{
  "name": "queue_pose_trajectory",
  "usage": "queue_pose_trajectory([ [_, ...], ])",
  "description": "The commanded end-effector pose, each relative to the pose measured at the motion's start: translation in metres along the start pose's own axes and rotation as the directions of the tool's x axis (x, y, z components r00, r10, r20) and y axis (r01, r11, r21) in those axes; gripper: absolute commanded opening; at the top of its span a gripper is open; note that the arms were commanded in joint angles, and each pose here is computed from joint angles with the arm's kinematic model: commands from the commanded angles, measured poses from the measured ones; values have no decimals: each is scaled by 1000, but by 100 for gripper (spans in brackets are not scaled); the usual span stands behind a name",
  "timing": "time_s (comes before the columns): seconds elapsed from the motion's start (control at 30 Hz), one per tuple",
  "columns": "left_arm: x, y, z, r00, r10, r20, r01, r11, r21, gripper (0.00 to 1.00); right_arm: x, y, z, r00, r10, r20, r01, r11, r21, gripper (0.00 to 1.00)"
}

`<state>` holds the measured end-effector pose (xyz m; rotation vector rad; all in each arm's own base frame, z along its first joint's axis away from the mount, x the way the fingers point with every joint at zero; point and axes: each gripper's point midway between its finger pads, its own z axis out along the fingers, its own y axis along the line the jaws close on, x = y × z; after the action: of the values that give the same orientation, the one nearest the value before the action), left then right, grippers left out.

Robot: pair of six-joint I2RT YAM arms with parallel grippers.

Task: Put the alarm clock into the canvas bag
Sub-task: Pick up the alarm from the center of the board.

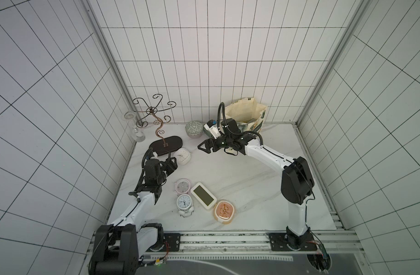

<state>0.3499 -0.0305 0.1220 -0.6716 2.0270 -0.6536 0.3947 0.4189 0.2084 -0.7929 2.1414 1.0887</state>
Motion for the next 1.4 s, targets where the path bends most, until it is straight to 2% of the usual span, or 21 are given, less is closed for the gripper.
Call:
queue_pose_trajectory([
  [0.0,0,-19,16,999,-1,-54,6,996,91,68,29,-7,28,989,135,-61,-139,987,-77,81],
  [0.07,6,-17,31,995,-4,-96,14,995,102,64,35,-16,43,980,183,-80,-189,979,-76,79],
  [0.2,9,-11,46,994,-19,-106,30,994,101,64,43,-31,67,962,257,-97,-265,961,-80,77],
  [0.43,8,2,70,992,-34,-124,44,996,77,61,50,-47,101,929,348,-125,-362,925,-114,81],
  [0.6,-1,11,78,994,-46,-98,52,996,65,57,45,-51,115,902,416,-117,-430,888,-160,82],
  [0.73,-9,16,83,996,-55,-76,59,997,57,57,42,-54,125,870,481,-105,-492,849,-194,78],
  [0.93,-20,26,94,998,-44,-37,44,999,21,58,42,-58,137,796,596,-108,-602,761,-243,69],
  [1.37,-24,29,121,997,-51,-51,55,996,73,55,46,-56,161,719,678,-150,-687,662,-301,66],
])
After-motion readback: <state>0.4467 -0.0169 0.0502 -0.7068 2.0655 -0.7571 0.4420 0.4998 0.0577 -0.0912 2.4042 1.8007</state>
